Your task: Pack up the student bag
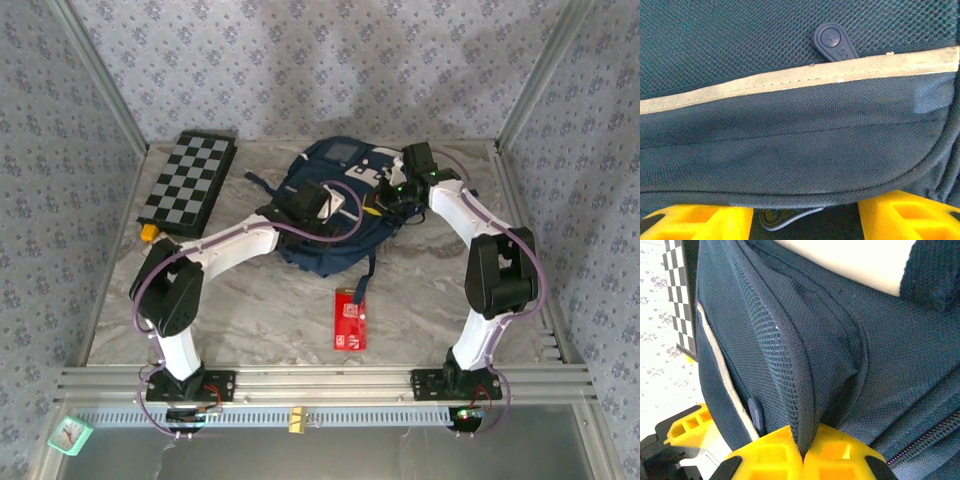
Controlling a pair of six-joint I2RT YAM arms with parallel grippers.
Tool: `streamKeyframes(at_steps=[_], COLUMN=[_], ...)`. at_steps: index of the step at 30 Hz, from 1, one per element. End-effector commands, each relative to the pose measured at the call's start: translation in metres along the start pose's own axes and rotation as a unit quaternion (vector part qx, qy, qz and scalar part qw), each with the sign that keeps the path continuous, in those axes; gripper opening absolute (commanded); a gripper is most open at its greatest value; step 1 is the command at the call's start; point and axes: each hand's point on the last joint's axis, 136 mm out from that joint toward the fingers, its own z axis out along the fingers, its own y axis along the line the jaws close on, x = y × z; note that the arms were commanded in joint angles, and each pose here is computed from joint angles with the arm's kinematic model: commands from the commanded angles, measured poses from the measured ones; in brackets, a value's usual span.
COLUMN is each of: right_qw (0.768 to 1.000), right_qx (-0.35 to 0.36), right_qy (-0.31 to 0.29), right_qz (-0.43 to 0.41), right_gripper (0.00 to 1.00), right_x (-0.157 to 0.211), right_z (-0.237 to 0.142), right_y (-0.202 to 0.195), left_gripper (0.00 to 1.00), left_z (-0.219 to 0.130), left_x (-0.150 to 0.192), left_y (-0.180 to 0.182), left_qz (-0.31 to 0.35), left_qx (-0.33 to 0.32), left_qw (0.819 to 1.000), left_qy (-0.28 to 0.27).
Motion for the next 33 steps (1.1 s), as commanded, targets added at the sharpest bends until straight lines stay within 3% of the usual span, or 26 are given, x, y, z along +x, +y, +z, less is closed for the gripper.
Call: streamKeyframes(at_steps=[1, 8, 16, 27, 29, 33], right_qw=[0.998, 0.998, 0.998, 0.999, 0.999, 0.998], right_qx=[-0.038, -0.036, -0.036, -0.027, -0.035, -0.063], right_qy=[-0.026, -0.022, -0.025, -0.028, -0.02, -0.005], right_qz=[-0.032, -0.036, -0.037, -0.035, -0.031, 0.006], right_gripper=[0.0, 0.0, 0.0, 0.0, 0.07, 0.34], right_x=[-0.017, -0.015, -0.019, -0.02, -0.013, 0.006], right_z=[-0.006, -0.006, -0.009, -0.018, -0.014, -0.004], right_y=[0.032, 0.033, 0.034, 0.031, 0.036, 0.041], left_gripper=[0.55, 0.34, 0.05, 0.0, 0.0, 0.0], left_z=[0.007, 0.014, 0.001, -0.018, -0.019, -0.019], left_x=[-0.029, -0.032, -0.029, -0.013, -0.016, -0.024], left_y=[-0.013, -0.022, -0.029, -0.015, -0.019, -0.025], left_qz=[0.019, 0.028, 0.031, -0.006, -0.019, -0.044], left_qx=[0.019, 0.024, 0.048, 0.019, 0.031, 0.047], left_qw=[0.999, 0.999, 0.997, 0.999, 0.999, 0.996], left_qy=[-0.039, -0.037, -0.042, -0.032, -0.038, -0.056])
